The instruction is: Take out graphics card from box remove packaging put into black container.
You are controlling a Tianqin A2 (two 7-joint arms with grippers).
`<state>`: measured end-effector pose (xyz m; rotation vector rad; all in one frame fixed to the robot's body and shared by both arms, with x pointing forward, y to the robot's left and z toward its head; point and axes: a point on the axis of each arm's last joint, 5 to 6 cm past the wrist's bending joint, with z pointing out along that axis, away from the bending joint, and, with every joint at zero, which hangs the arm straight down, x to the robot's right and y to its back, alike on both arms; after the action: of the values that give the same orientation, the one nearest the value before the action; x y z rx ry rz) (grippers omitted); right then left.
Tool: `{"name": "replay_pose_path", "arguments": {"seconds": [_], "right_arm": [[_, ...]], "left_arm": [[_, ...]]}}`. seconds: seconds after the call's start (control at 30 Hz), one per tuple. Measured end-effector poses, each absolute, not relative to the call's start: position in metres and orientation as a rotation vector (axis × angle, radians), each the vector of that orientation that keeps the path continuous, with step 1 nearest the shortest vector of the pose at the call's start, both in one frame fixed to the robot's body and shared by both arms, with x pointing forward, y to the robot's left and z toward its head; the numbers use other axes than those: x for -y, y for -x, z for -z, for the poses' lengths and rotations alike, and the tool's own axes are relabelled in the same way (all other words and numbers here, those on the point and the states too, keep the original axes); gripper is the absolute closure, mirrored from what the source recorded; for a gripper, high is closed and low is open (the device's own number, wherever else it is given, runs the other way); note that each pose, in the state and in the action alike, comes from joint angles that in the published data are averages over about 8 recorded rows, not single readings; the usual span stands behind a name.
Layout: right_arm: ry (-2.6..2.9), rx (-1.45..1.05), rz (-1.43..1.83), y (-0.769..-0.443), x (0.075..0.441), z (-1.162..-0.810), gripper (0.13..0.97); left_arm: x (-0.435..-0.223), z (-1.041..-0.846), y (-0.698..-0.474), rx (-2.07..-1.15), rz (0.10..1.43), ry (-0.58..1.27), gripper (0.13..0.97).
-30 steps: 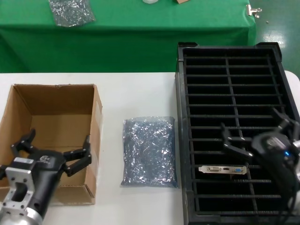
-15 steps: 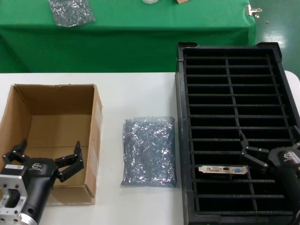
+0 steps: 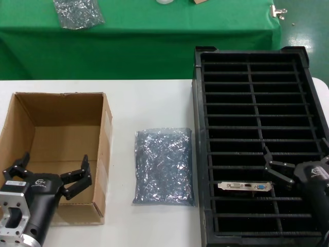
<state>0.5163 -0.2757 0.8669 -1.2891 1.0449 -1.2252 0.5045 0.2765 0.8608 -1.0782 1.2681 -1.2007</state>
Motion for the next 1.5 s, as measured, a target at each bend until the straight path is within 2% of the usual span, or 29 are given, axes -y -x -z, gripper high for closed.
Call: {"name": "replay_pose_path", "arguments": {"seconds": [1.5], "right_arm": [[1.289,-1.045,1.225,-0.5163,0.2757,-0.8669,0.13]], "left_arm": [[-0.2765,-0.8608,-0.5045,-1.268,1.201,1.078,0.132]]}}
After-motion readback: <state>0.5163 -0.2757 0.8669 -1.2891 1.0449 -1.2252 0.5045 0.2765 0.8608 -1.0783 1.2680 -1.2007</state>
